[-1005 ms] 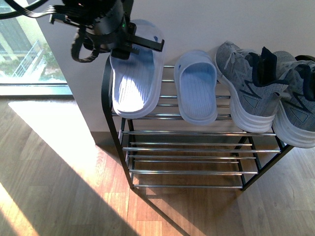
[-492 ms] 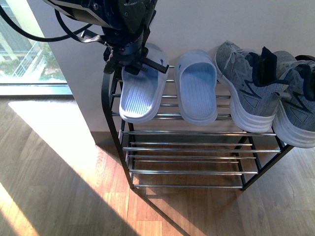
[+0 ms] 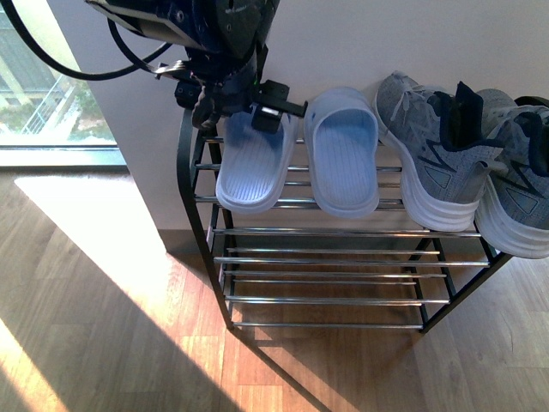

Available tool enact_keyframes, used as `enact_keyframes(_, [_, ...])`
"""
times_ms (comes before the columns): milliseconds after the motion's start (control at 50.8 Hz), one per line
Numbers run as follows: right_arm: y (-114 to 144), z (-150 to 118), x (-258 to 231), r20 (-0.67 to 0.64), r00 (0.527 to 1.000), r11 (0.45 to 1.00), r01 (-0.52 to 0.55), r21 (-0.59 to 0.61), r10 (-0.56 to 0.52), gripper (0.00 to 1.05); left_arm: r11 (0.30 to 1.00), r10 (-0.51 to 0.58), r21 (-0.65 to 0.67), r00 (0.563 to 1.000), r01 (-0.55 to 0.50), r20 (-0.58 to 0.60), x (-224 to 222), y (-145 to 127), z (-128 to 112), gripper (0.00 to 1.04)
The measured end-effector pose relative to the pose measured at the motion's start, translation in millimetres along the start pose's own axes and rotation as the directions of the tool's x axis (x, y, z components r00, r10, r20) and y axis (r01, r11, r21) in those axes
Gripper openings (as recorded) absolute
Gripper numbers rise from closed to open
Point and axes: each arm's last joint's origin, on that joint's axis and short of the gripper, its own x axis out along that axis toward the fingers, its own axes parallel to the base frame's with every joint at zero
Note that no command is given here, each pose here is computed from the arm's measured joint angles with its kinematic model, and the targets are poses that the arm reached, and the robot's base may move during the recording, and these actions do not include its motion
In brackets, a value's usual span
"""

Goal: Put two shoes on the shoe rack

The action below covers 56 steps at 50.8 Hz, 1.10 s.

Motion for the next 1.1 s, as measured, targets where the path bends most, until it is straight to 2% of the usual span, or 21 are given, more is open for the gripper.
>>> enact_keyframes(98, [0, 0, 0, 0.000, 1.000, 1.000, 0.000, 0.000, 0.000, 0.96, 0.995, -0.032, -0.093, 0.999, 0.036, 0.042, -23, 0, 12, 0.76])
enact_keyframes(256, [0, 0, 0, 0.000, 1.000, 1.000, 0.000, 0.000, 0.000, 0.96, 0.983, -0.033, -0.173, 0.993, 0.052, 0.110, -56, 5, 25, 0.97])
enact_keyframes(473, [0, 0, 0, 0.000, 1.000, 1.000, 0.000, 0.000, 0.000, 0.96, 0.959, -0.004, -0.274, 0.975, 0.067, 0.221, -110, 21, 28, 0.95])
enact_keyframes(532, [0, 0, 0, 0.000, 1.000, 1.000, 0.000, 0.000, 0.000, 0.96, 0.949, 0.020, -0.309, 0.963, 0.067, 0.270, -137, 30, 25, 0.95])
enact_keyframes(709, [0, 0, 0, 0.000, 1.000, 1.000, 0.000, 0.000, 0.000, 0.96, 0.931, 0.115, -0.363, 0.933, 0.017, 0.341, -209, 58, 3, 0.95])
enact_keyframes(808, [0, 0, 0, 0.000, 1.000, 1.000, 0.000, 0.000, 0.000, 0.96, 0.920, 0.166, -0.392, 0.922, -0.017, 0.350, -241, 76, -20, 0.95])
enact_keyframes(965, [0, 0, 0, 0.000, 1.000, 1.000, 0.000, 0.000, 0.000, 0.96, 0.902, 0.173, -0.431, 0.925, -0.011, 0.339, -240, 92, -29, 0.95])
enact_keyframes(1103, [0, 0, 0, 0.000, 1.000, 1.000, 0.000, 0.000, 0.000, 0.96, 0.910, 0.154, -0.415, 0.918, 0.012, 0.365, -234, 88, -23, 0.95])
